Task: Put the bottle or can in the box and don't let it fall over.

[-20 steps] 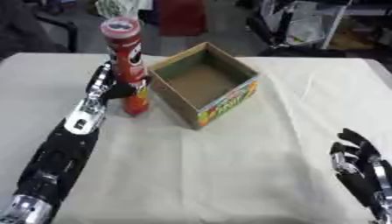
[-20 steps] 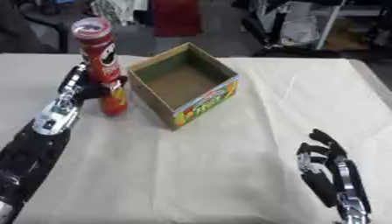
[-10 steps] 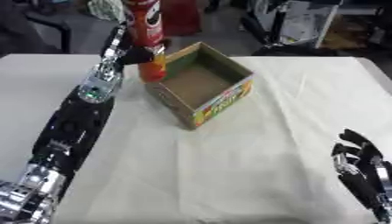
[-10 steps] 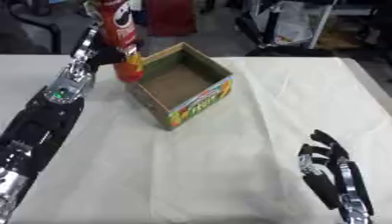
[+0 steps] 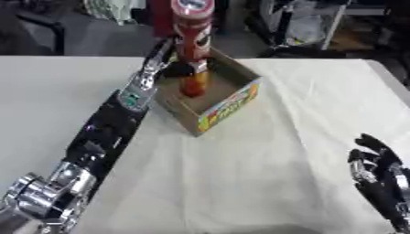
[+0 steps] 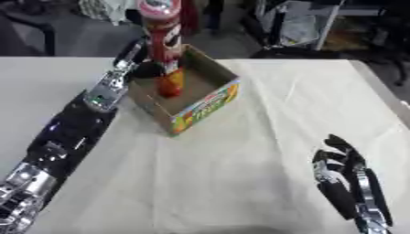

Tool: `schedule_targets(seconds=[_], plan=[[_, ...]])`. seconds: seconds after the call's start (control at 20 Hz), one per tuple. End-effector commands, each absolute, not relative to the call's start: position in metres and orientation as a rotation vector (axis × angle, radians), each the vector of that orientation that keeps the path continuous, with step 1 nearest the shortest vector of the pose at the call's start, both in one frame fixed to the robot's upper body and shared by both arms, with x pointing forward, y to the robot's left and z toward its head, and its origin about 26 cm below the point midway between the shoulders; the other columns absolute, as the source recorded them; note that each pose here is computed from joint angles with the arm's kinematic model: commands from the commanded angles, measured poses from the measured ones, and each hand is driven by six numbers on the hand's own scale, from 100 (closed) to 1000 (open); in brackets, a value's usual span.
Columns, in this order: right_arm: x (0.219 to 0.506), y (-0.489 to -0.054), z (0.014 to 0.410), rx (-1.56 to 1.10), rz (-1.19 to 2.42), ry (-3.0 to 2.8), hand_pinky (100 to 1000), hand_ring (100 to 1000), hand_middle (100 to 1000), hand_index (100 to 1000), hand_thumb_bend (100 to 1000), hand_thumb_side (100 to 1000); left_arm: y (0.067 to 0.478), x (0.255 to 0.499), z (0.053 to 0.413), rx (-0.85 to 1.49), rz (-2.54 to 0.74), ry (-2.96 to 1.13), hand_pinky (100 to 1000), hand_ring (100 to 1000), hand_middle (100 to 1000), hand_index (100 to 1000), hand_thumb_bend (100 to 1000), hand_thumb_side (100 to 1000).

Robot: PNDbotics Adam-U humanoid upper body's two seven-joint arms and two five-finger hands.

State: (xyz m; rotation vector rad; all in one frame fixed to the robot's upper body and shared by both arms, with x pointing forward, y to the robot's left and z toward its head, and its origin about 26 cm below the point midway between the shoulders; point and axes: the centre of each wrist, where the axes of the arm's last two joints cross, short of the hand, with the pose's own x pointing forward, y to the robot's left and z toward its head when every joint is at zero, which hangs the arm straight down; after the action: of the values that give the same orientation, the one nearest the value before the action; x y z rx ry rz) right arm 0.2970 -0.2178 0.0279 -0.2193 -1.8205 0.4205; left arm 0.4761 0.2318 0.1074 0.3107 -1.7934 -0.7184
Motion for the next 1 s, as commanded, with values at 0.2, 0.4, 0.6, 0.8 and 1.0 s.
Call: schedule_targets(seconds=[0.2, 0.4, 0.6, 0.8, 1.0], plan=[[0.300, -0.219, 0.036, -0.225, 0.412, -1.851, 692, 774, 829, 908, 100, 562, 0.250, 0.469, 0.125, 0.323, -0.610, -1.906, 1000, 1000, 969, 958, 1000, 717], [0.300, -0.224, 0.037, -0.254, 0.397, -1.848, 692, 773, 828, 908, 100, 563, 0.285, 0.435, 0.139, 0.269, -0.446, -2.007, 1000, 1000, 938, 943, 877, 619], [0.298, -0.233, 0.034, -0.296, 0.387, -1.832, 692, 773, 828, 908, 100, 569, 0.322, 0.377, 0.126, 0.299, -0.312, -2.018, 1000, 1000, 915, 929, 843, 587], [0.296, -0.238, 0.032, -0.322, 0.380, -1.820, 693, 773, 829, 908, 100, 572, 0.350, 0.320, 0.105, 0.405, -0.158, -1.969, 1000, 1000, 900, 907, 811, 548], [0.295, -0.241, 0.030, -0.337, 0.372, -1.811, 692, 774, 829, 908, 100, 572, 0.359, 0.287, 0.089, 0.485, -0.055, -1.906, 1000, 1000, 891, 902, 786, 528]])
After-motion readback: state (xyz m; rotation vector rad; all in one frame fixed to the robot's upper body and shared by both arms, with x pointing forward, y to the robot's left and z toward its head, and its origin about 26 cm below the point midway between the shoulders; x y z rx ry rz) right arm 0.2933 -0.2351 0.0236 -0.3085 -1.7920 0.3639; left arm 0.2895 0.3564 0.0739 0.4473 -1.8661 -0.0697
